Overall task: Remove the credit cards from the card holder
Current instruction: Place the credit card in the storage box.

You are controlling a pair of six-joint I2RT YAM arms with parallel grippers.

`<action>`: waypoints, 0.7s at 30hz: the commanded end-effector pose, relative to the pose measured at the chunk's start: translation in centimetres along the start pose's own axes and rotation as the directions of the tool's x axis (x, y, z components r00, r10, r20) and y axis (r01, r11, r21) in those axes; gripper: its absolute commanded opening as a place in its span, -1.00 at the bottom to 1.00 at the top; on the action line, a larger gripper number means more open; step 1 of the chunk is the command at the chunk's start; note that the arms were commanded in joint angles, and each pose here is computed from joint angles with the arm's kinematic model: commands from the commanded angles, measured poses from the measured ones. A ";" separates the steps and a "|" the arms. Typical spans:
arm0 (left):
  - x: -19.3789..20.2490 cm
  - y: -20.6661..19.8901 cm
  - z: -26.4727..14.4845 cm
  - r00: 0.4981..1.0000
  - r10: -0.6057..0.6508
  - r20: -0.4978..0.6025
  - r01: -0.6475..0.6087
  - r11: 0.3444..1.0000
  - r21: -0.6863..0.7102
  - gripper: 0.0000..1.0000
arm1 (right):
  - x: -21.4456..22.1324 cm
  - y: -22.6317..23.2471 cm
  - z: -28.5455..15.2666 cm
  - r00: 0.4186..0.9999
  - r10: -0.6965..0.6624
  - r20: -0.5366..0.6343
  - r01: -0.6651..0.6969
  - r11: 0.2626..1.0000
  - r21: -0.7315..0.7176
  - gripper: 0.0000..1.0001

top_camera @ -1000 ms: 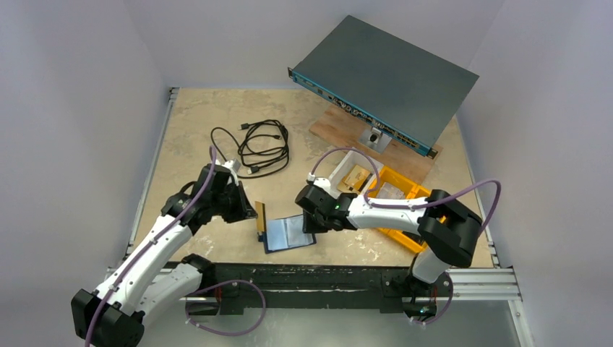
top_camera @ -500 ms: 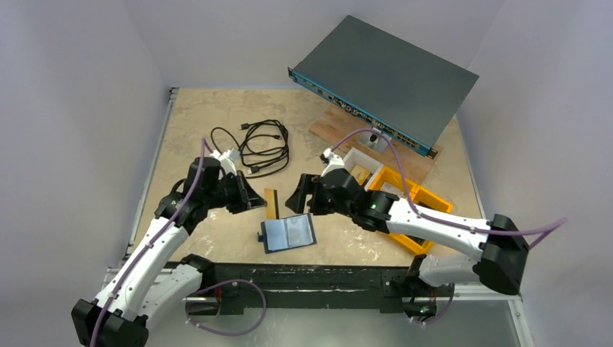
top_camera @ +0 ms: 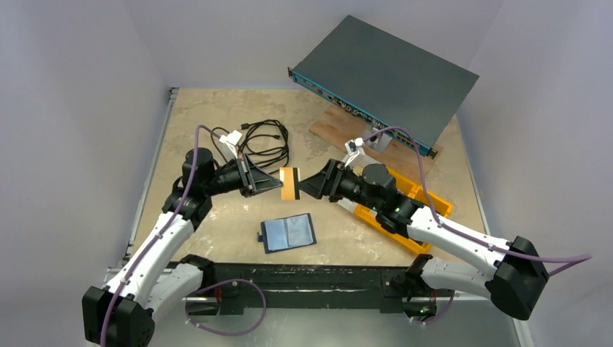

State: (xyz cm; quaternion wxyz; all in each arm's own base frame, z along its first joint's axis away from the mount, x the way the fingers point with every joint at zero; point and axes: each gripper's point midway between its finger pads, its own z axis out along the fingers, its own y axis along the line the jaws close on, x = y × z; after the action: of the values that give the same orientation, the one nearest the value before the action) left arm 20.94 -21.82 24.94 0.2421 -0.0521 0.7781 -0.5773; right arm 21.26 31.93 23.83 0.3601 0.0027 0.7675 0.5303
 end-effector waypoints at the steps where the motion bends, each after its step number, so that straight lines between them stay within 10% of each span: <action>1: -0.3 -3.3 -0.3 0.998 0.061 -0.017 -0.058 0.985 0.164 -1.00 | -0.5 3.6 -0.6 1.000 0.029 -0.007 -0.030 0.982 -0.187 0.34; 11: 0.5 -2.3 0.2 0.994 0.060 -0.090 -0.044 0.985 0.166 -1.00 | -0.1 4.2 -0.3 0.996 0.075 -0.038 -0.082 0.966 -0.247 -0.34; 16: 1.0 -1.3 0.5 0.989 0.055 -0.137 -0.036 0.990 0.136 -1.00 | 0.0 3.3 0.3 0.996 0.079 -0.043 -0.086 0.976 -0.198 -1.00; 21: 1.0 1.3 0.0 0.988 0.067 -0.137 -0.075 0.996 -0.054 -0.09 | -0.6 -1.1 -0.1 0.997 0.073 0.033 -0.074 0.997 0.031 -1.00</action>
State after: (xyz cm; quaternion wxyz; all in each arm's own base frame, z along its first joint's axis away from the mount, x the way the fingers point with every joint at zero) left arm 20.37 -22.72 23.66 0.1879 -0.0140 0.7793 -0.5976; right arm 20.42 33.14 24.49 0.3161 0.0073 0.7404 0.5932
